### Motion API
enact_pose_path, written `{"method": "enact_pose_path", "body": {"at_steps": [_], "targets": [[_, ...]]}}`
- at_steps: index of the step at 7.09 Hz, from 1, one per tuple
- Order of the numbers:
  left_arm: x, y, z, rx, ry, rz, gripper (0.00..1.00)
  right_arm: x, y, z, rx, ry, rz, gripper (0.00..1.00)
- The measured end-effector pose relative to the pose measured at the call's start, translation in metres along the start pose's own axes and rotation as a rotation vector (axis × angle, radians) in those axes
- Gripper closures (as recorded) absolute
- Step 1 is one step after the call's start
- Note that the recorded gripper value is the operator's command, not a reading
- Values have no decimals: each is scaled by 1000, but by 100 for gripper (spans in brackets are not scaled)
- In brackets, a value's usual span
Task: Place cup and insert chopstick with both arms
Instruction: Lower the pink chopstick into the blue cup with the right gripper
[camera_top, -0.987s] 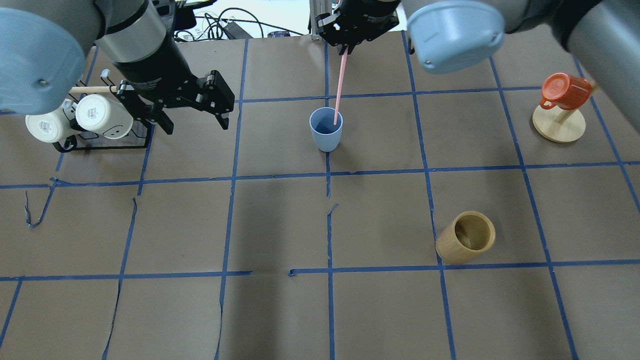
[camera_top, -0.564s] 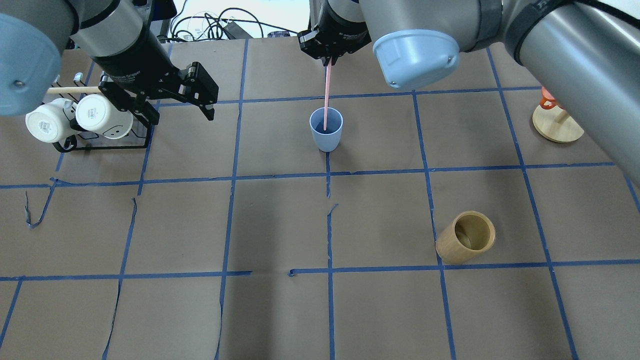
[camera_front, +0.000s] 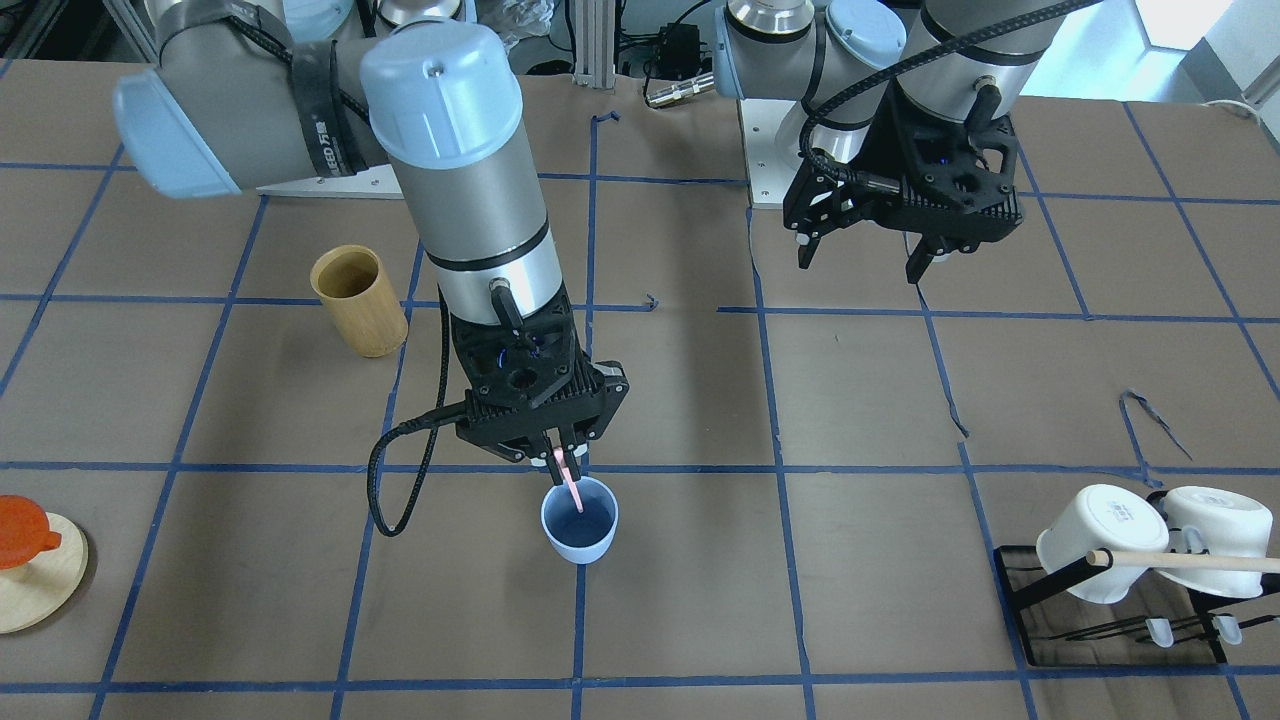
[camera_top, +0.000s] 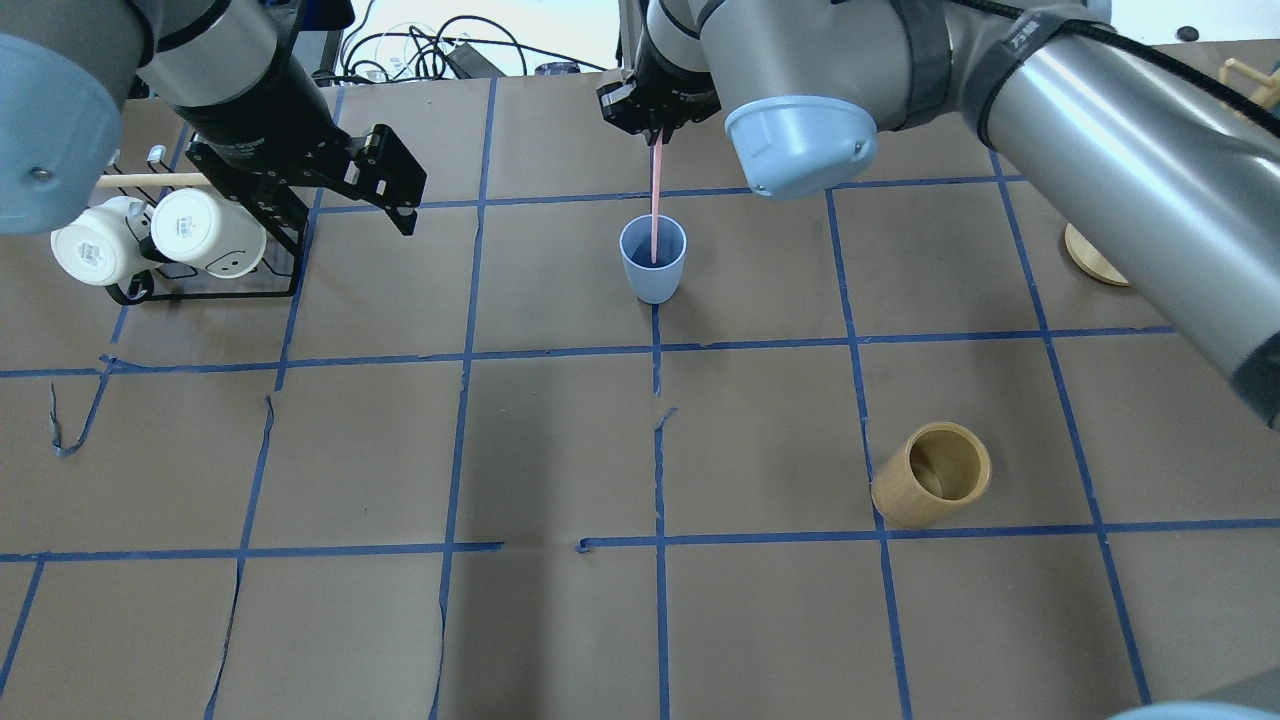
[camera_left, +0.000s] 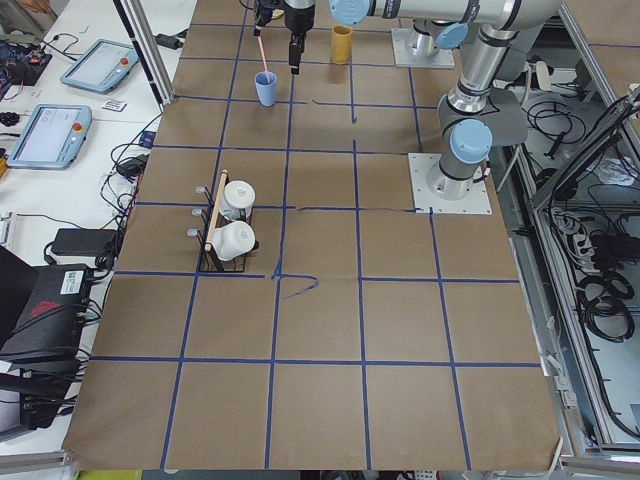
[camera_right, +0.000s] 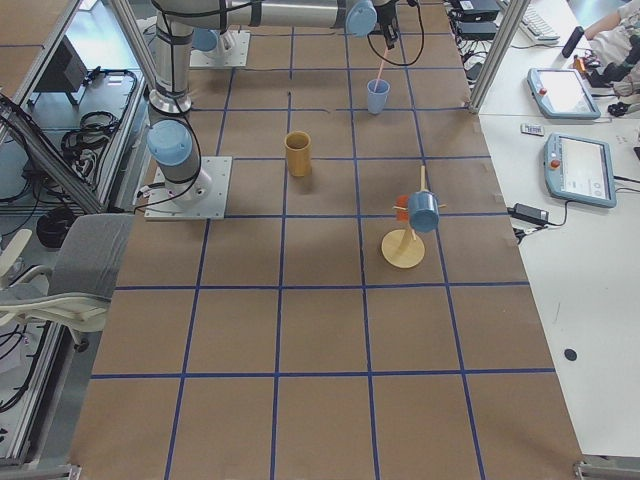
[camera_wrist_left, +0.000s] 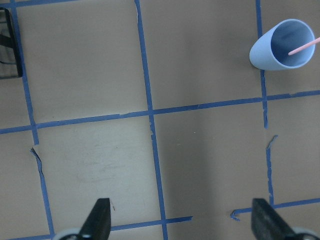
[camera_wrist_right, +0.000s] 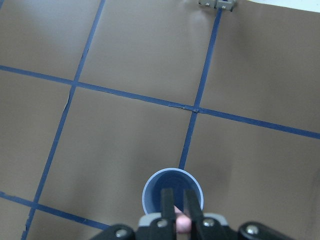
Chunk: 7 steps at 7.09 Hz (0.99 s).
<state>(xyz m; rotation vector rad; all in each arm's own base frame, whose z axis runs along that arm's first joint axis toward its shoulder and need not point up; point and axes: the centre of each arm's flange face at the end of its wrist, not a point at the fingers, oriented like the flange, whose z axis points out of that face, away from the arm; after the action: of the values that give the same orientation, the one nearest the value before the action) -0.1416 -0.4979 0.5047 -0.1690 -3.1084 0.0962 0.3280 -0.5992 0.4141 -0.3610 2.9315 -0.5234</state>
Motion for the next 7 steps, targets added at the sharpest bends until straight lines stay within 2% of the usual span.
{"method": "enact_pose_path", "body": {"at_steps": [2, 3, 4, 5, 6, 7], "targets": [[-1, 4, -1, -22, -2, -64, 0, 3, 10, 22, -25, 4, -4, 98], [-1, 5, -1, -29, -1, -80, 0, 3, 14, 28, -37, 5, -2, 88], [-1, 5, -1, -31, 0, -86, 0, 4, 17, 34, -42, 5, 1, 76], [-1, 5, -1, -31, 1, -89, 0, 4, 19, 37, -36, 5, 2, 46], [-1, 5, -1, -30, 2, -89, 0, 4, 18, 36, -29, 4, 4, 28], [-1, 5, -1, -30, 2, -89, 0, 4, 16, 32, -18, 1, 10, 23]]}}
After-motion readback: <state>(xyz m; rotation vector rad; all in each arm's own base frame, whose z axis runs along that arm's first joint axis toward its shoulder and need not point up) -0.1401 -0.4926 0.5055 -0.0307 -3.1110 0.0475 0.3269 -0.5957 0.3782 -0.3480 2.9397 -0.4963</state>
